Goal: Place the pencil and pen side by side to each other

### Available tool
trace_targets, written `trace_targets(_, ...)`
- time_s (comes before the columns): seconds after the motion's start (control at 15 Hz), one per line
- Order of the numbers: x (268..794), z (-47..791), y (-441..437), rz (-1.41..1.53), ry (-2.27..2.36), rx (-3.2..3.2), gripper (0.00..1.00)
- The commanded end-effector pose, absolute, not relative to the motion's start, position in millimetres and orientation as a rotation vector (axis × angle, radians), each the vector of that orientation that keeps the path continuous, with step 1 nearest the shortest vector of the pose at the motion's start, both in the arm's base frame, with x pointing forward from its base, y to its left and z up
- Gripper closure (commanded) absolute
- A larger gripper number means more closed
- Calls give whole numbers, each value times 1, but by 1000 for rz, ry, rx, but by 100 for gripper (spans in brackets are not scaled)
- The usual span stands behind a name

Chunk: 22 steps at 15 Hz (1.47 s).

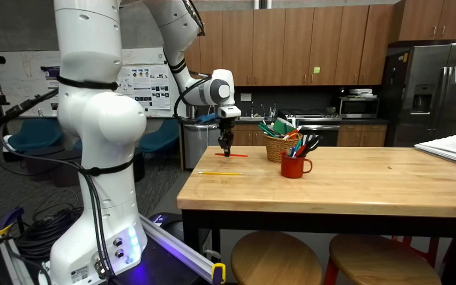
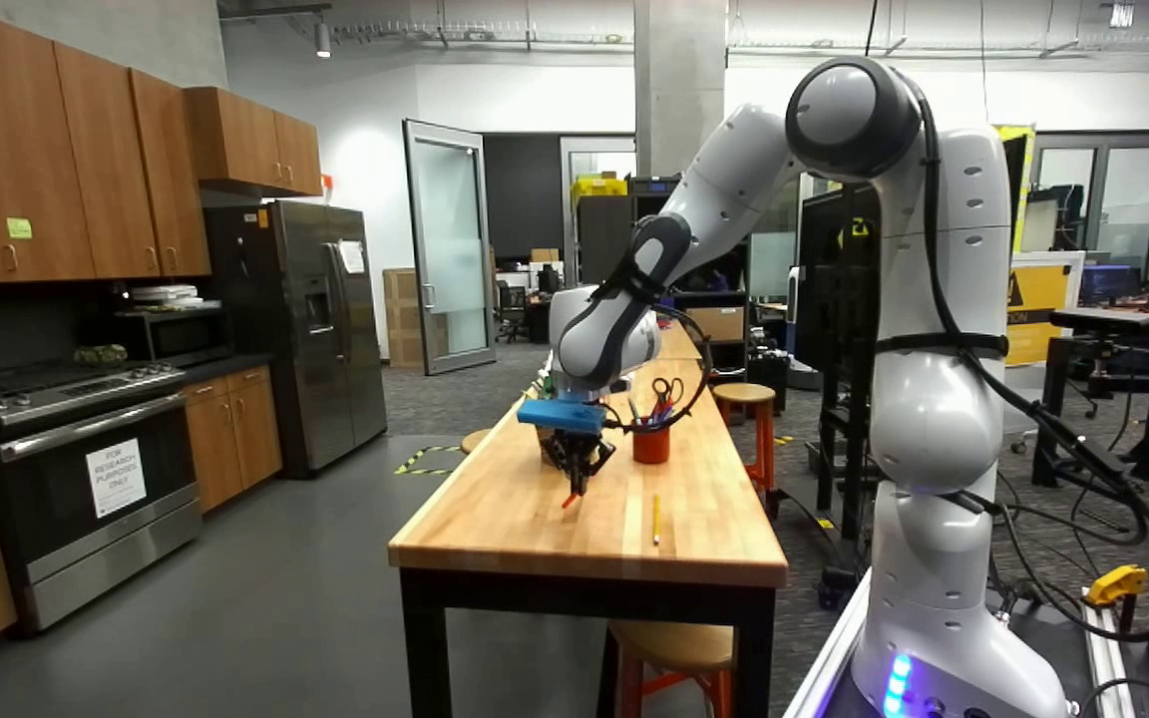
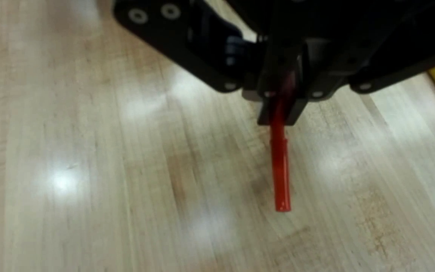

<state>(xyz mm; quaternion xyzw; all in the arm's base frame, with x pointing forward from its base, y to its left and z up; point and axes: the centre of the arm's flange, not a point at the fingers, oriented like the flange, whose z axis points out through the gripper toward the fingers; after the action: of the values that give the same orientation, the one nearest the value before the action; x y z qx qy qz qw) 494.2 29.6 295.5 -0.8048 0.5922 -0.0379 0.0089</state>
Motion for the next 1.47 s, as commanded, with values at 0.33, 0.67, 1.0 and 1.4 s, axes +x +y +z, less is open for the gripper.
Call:
trace_targets(0.33,496,327,26,-216,1179,-2851,98)
trace_targets(0.67,501,327,27,-193,750,-2979,98)
trace_targets(1.0,507,332,23,-155,307,-3064,98)
trace_targets(1.4,508,329,25,-1,-214,-3101,98)
